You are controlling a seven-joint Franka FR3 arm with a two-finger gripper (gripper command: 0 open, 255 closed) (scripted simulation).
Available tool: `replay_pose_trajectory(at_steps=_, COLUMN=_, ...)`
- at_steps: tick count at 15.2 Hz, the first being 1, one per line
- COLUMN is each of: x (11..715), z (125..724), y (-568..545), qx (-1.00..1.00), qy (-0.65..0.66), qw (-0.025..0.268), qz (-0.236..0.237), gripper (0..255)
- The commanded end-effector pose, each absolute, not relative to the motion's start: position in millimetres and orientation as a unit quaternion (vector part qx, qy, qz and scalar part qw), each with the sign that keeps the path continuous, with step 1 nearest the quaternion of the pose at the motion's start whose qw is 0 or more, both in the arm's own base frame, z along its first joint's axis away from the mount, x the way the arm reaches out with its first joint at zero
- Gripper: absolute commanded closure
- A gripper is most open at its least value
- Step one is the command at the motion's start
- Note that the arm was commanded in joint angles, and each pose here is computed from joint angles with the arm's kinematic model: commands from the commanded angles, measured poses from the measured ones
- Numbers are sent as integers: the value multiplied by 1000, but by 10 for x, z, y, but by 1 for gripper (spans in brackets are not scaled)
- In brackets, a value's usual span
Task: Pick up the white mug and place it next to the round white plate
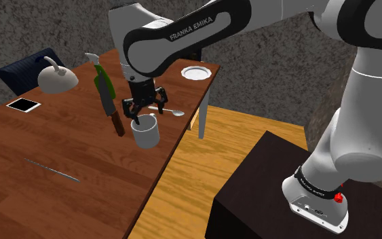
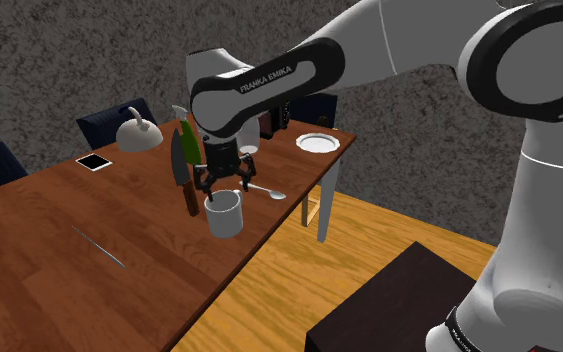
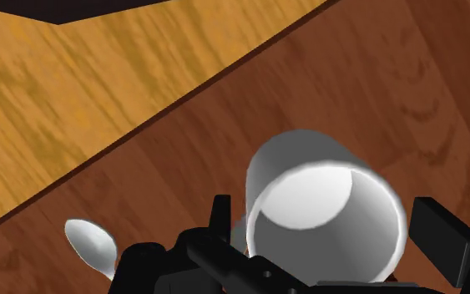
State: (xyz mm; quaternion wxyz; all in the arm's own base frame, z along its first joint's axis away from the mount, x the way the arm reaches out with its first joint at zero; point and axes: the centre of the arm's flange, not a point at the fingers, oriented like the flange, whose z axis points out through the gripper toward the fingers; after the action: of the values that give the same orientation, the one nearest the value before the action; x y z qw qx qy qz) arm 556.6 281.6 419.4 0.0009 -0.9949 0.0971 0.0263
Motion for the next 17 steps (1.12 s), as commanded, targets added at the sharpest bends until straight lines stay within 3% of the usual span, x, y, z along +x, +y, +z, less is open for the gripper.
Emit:
replay_pose_trajectory(at_steps=1, x=5721, z=4091, y=3011, qx=-995, qy=97, qw=0, qz=26, gripper=0)
replay_pose_trajectory(at_steps=5, x=6033, z=3869, y=3358, qx=-995, qy=97, qw=-3, qz=26, gripper=0)
replay_pose_trajectory(at_steps=17, x=6012, z=3470, y=3358, qx=-995, qy=97, qw=-3, qz=26, gripper=0)
